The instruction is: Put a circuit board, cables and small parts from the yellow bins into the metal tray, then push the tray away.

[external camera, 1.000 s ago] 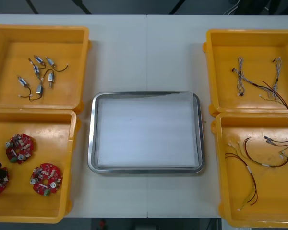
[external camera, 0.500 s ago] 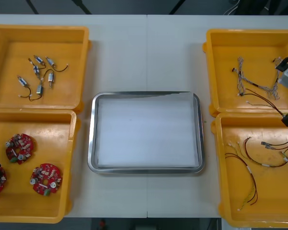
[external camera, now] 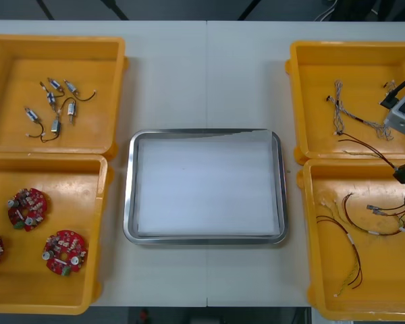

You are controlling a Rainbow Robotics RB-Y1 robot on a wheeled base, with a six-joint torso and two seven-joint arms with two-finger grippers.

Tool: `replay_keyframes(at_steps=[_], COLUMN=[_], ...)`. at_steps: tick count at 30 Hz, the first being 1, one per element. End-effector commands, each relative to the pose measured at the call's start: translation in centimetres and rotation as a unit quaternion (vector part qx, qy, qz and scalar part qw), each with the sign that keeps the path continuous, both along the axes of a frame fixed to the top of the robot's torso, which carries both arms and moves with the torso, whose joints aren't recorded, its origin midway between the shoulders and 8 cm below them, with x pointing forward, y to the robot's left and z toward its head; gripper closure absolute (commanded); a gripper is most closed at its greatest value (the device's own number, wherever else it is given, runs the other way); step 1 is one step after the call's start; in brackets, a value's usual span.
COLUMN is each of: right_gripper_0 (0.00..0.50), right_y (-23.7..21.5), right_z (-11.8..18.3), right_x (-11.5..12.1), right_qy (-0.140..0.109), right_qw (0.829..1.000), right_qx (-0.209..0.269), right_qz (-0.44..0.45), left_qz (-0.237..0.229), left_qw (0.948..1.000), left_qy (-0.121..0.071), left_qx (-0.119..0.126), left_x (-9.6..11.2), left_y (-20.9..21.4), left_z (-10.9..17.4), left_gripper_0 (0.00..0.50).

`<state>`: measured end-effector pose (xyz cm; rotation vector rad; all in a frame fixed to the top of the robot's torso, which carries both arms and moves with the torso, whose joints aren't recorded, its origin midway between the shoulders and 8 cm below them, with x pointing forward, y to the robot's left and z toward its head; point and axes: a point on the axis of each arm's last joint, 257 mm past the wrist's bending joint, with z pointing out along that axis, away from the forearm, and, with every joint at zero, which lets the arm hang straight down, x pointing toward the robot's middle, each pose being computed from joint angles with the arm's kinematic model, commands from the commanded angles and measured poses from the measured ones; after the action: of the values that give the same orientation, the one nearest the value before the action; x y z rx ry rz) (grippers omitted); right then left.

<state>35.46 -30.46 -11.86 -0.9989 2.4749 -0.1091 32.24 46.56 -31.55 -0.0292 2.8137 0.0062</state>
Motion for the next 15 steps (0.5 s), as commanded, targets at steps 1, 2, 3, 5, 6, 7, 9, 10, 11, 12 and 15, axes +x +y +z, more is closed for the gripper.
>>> replay_keyframes(at_steps=[1,2,3,5,6,7,9,10,11,12,15], right_gripper_0=[0.5,0.5,0.5,0.5,0.5,0.5,0.5,0.5,0.5,0.5,0.5], right_y=[-0.3,-0.3,-0.3,-0.3,-0.3,-0.3,-0.3,-0.3,-0.3,-0.3,-0.3], right_z=[1.3,1.3,1.3,1.3,1.3,1.3,1.3,1.3,1.3,1.3,1.3], right_x=[0.3,0.3,0.3,0.3,0.3,0.3,0.3,0.3,0.3,0.3,0.3], right_qy=[-0.018,-0.018,-0.018,-0.018,-0.018,-0.018,-0.018,-0.018,-0.018,-0.018,-0.018], right_qw=[0.999,0.999,0.999,0.999,0.999,0.999,0.999,0.999,0.999,0.999,0.999], right_qx=[-0.026,-0.026,-0.026,-0.026,-0.026,-0.026,-0.026,-0.026,-0.026,-0.026,-0.026], right_qz=[0.007,0.007,0.007,0.007,0.007,0.007,0.007,0.007,0.007,0.007,0.007], left_qz=[0.026,0.025,0.023,0.024,0.026,0.026,0.024,0.022,0.022,0.021,0.021], left_qw=[0.9997,0.9997,0.9997,0.9997,0.9995,0.9994,0.9993,0.9993,0.9993,0.9993,0.9992], left_qy=[-0.001,-0.001,-0.002,0.001,0.004,0.007,0.011,0.013,0.013,0.015,0.018], left_qx=[0.004,0.003,0.003,-0.008,-0.016,-0.022,-0.026,-0.027,-0.027,-0.027,-0.029], left_x=[-0.2,-0.1,0.0,0.0,-0.1,-0.1,-0.2,-0.3,-0.2,-0.3,-0.3], left_y=[0.3,0.2,0.0,-0.7,-1.1,-1.5,-2.0,-2.2,-2.3,-2.4,-2.6], left_z=[2.1,2.3,2.5,3.1,3.5,4.0,4.8,5.4,5.8,6.5,8.2], left_gripper_0=[0.5,0.5,0.5,0.5,0.5,0.5,0.5,0.5,0.5,0.5,0.5])
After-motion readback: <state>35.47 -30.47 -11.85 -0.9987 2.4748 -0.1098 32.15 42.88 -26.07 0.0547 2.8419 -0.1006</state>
